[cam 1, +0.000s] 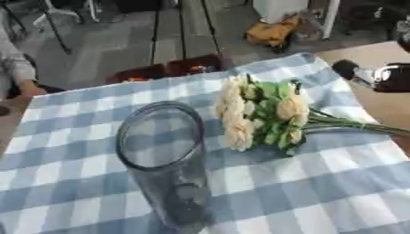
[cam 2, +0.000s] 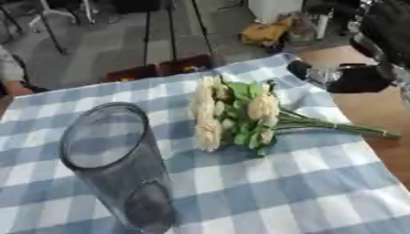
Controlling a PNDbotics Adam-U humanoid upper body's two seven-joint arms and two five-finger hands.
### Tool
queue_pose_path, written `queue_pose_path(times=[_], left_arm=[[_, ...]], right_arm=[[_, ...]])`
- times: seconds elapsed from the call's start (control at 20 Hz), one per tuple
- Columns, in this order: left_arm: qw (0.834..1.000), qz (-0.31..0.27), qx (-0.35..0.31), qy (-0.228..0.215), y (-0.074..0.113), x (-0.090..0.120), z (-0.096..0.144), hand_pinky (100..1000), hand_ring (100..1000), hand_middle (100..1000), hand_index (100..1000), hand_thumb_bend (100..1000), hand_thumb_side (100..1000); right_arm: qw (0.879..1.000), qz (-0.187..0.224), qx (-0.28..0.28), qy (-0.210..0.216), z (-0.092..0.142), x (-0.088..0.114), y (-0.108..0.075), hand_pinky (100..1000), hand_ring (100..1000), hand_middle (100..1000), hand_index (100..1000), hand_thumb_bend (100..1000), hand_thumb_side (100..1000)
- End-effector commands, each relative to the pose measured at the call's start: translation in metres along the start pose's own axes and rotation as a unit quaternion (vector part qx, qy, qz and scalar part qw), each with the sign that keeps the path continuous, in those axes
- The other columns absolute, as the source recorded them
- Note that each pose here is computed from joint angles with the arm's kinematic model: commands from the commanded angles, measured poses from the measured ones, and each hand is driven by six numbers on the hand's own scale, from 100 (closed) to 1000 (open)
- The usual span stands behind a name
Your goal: Arrange flowers into the vase.
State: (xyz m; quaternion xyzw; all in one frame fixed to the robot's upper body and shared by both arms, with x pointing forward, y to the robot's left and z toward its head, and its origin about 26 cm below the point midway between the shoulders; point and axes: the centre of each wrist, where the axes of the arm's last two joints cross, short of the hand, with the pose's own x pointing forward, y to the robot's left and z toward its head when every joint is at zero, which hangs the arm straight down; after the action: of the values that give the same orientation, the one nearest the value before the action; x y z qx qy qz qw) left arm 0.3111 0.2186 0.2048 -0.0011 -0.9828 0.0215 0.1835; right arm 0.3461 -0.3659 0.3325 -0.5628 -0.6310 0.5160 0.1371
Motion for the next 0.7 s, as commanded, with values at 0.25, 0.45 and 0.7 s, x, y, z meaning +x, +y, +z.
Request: queue_pose_path(times=[0.25, 0.45, 0.7], left_arm=[[1.0, -0.007, -0.017, -0.01, 0.003, 0.005, -0.005, 506, 713, 774, 857, 100, 1000], [1.0, -0.007, -0.017, -0.008, 0.003, 0.005, -0.005, 505, 714, 774, 856, 100, 1000], [1.0, -0.007, -0.018, -0.008, 0.003, 0.005, -0.006, 505, 714, 774, 856, 100, 1000]], right_arm=[[0.992, 0.038, 0.116, -0.029, -0.004, -0.028, -0.002, 840, 851, 862, 922, 557, 887], [0.986, 0.043, 0.156, -0.034, 0.0, -0.032, 0.008, 848, 871, 872, 928, 609, 791], [0.978, 0.051, 0.2, -0.027, 0.008, -0.033, 0.019, 868, 900, 919, 949, 656, 711]])
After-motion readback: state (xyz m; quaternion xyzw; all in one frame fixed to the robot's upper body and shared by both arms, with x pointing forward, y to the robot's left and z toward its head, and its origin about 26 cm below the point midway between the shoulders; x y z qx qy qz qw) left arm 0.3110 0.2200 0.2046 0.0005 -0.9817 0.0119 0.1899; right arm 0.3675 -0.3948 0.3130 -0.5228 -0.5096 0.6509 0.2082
